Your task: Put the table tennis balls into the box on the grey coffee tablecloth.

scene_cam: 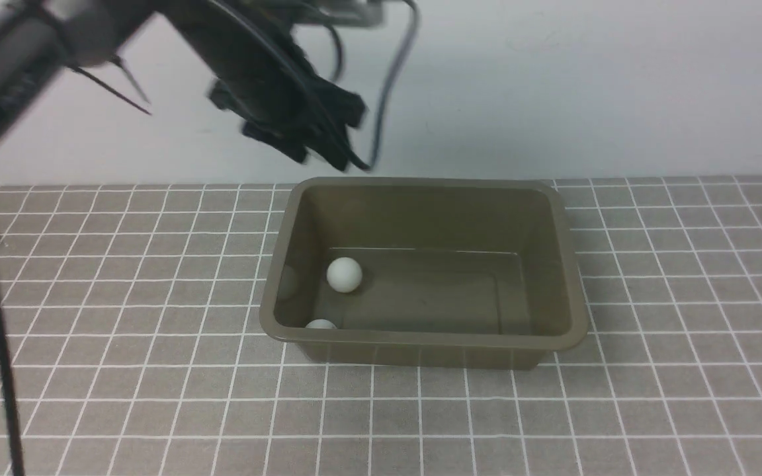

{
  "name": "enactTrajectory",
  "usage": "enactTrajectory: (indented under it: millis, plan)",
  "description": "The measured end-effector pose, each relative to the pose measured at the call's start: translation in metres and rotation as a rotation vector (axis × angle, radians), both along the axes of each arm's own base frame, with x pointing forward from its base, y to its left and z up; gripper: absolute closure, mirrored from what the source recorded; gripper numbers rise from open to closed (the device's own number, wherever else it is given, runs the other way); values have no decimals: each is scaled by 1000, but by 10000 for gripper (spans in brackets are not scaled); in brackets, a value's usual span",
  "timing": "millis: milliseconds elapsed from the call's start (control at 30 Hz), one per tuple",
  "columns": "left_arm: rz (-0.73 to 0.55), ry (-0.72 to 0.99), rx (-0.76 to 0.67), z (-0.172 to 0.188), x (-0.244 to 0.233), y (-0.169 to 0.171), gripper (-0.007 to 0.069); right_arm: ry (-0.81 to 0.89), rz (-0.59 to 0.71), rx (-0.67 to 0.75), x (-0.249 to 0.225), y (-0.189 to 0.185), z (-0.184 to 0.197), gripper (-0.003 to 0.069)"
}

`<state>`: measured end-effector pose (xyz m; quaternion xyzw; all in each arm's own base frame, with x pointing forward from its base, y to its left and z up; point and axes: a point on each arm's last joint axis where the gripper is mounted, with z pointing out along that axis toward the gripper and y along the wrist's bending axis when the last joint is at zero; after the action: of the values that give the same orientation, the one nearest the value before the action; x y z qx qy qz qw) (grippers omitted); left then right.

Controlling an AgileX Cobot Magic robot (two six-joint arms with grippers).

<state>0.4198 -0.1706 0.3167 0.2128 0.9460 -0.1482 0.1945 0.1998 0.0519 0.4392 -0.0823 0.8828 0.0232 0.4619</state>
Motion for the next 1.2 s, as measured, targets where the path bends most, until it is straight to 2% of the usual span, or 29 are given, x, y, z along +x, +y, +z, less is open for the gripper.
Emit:
enactTrajectory:
  millis: [67,133,300,367,400,533,567,600,633,767,833,900,1033,1067,1200]
  plan:
    - [-65,47,24,-24,-3,-29,279,-61,-16,54,-40,-13,-12,673]
    - [-97,76,46,-40,-4,-44,244,-106,-25,95,-63,-20,-21,673]
    - [-147,102,84,-61,-8,-66,52,-166,-53,175,-111,-35,-46,673]
    - [-147,86,78,-56,-8,-68,29,-222,-50,204,-127,-40,-53,673]
    - [-141,67,71,-49,-8,-68,42,-264,-44,216,-135,-43,-56,673]
    - [-110,-37,78,-7,-16,-58,319,-458,-5,262,-155,-48,-75,673]
    - [-98,-71,82,8,-21,-53,445,-499,6,276,-159,-48,-83,673]
    - [-98,-71,82,8,-21,-53,445,-515,8,281,-161,-49,-82,673]
    - [-70,-146,62,45,-36,-43,567,-566,23,304,-164,-48,-101,673]
    - [-39,-271,-1,109,-76,-21,625,-730,65,326,-170,-48,-123,673]
    - [-35,-299,-16,127,-98,-9,630,-803,119,334,-172,-47,-129,673]
    - [-32,-319,-27,142,-125,5,630,-848,103,339,-173,-47,-131,673]
    - [-34,-280,-3,134,-159,24,630,-858,105,361,-174,-46,-130,673]
    - [-32,-262,7,126,-184,37,630,-856,104,358,-173,-46,-131,673]
    - [-17,-280,-9,95,-222,57,630,-839,97,347,-173,-47,-133,673]
